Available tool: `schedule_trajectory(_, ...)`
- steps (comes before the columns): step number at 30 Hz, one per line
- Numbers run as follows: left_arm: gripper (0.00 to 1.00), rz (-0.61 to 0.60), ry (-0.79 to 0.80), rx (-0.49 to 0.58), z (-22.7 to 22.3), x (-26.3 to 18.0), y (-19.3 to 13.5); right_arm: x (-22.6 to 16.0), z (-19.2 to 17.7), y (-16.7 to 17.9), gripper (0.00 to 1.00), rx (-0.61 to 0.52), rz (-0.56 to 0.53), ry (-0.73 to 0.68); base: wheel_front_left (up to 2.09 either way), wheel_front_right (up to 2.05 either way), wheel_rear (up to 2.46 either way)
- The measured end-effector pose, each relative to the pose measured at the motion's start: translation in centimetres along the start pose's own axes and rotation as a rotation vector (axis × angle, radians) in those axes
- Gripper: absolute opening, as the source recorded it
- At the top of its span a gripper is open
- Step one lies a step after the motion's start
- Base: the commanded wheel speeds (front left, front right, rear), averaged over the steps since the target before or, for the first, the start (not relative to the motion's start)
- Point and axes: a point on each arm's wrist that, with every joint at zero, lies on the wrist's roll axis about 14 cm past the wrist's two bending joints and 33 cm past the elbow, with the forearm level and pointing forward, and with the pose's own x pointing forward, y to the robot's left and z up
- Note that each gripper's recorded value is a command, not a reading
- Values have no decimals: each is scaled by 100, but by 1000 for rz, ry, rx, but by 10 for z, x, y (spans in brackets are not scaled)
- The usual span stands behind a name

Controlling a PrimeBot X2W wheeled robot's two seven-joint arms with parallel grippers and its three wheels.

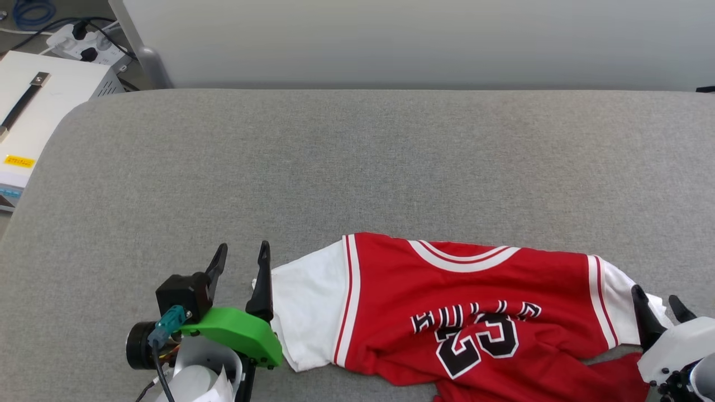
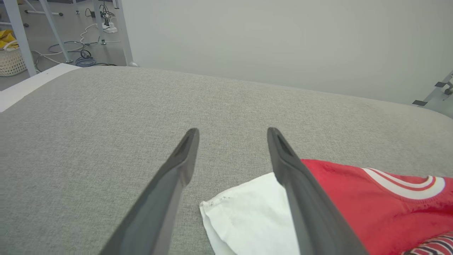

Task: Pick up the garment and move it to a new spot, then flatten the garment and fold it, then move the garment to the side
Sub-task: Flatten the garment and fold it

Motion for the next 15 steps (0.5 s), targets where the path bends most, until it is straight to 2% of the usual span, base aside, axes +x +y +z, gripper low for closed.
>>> schedule_trajectory(5,100,10,2,2,3,-3,5,-12,29,15,100,-43,22,-176,0,0,0)
schedule_trajectory(10,100,19,25,15,2,-3,13,-27,55,45,100,-98,93,-313,0,0,0)
schedule_trajectory(15,100,2,82,31,-4,0,15,-43,64,70,100,-142,162,-374,0,0,0)
